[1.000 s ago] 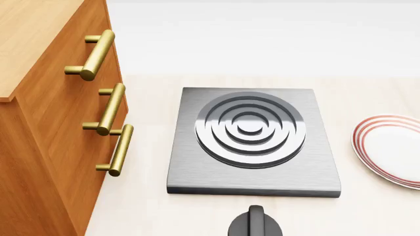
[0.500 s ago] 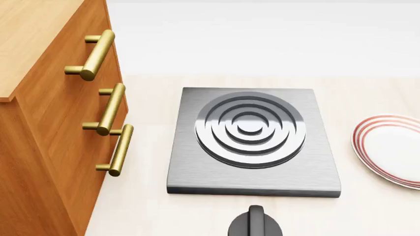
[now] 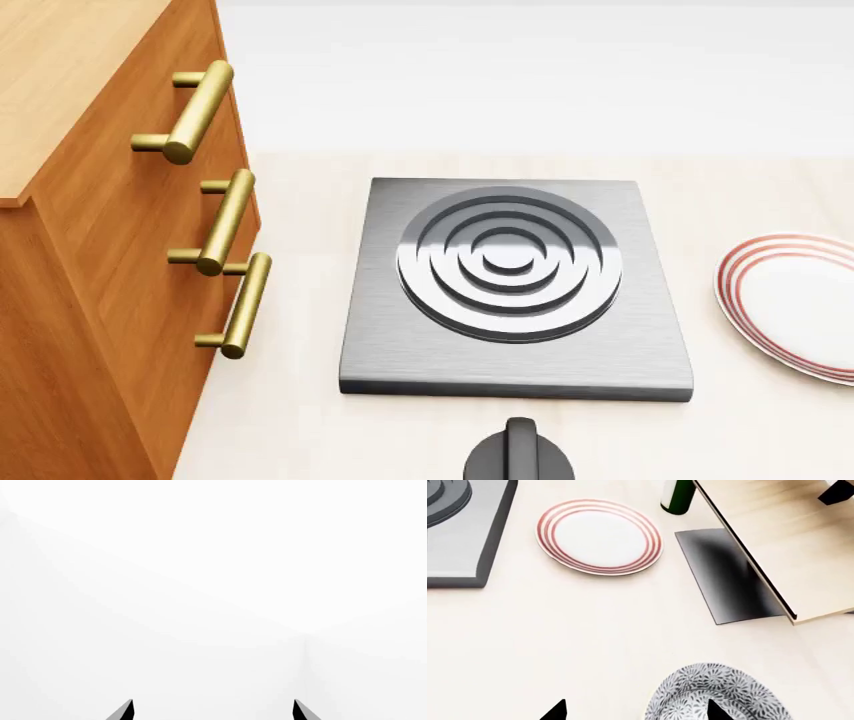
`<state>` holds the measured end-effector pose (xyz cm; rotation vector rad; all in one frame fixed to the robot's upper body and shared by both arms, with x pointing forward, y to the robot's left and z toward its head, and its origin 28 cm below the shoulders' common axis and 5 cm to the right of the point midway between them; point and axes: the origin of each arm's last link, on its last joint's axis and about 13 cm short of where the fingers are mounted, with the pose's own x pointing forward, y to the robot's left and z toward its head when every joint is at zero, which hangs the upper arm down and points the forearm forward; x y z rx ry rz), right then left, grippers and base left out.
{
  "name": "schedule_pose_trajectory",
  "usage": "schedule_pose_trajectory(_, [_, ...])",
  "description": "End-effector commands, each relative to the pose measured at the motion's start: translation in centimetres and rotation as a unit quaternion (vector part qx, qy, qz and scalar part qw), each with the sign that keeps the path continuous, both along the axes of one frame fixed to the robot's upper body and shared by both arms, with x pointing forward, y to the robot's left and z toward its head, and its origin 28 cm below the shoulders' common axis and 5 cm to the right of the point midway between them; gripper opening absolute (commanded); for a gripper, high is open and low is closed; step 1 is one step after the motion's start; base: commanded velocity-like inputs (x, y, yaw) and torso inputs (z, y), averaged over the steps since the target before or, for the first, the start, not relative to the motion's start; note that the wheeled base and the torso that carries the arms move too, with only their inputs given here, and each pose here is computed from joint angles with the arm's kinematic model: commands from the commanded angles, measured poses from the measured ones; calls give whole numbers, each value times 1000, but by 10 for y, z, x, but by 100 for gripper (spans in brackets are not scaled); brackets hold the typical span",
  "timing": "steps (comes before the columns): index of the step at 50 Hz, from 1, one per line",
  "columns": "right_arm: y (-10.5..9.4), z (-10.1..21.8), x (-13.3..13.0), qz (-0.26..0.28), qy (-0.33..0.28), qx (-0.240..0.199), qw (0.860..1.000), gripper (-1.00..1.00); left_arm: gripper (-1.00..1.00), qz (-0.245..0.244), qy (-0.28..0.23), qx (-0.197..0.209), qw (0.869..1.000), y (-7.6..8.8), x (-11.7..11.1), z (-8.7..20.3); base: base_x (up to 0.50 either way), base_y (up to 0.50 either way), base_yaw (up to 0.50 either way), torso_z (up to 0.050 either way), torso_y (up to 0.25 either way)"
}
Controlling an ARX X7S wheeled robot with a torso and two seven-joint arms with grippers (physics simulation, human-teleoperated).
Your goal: Put the bowl on the stove.
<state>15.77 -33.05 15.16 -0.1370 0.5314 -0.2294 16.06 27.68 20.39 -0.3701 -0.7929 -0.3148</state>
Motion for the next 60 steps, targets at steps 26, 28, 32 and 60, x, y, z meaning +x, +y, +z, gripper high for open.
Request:
schedule_pose_trajectory(26, [0,-44,6,-54,30,-18,998,100,100,-4,-27,-6,1000,3,-3,4,0,0,0,0,0])
schedule_pose_trajectory(28, [-1,-46,7,-57,32,-18,998,100,100,-5,-29,-6,1000,2,-4,4,0,0,0,0,0])
schedule_pose_trajectory(32, [0,-52,8,-58,41,-14,997,100,100,-6,-29,-4,1000,2,-4,4,0,0,0,0,0])
schedule_pose_trajectory(60, [6,-77,5,-67,69,8,995,100,100,-6,-28,-2,1000,2,-4,3,0,0,0,0,0])
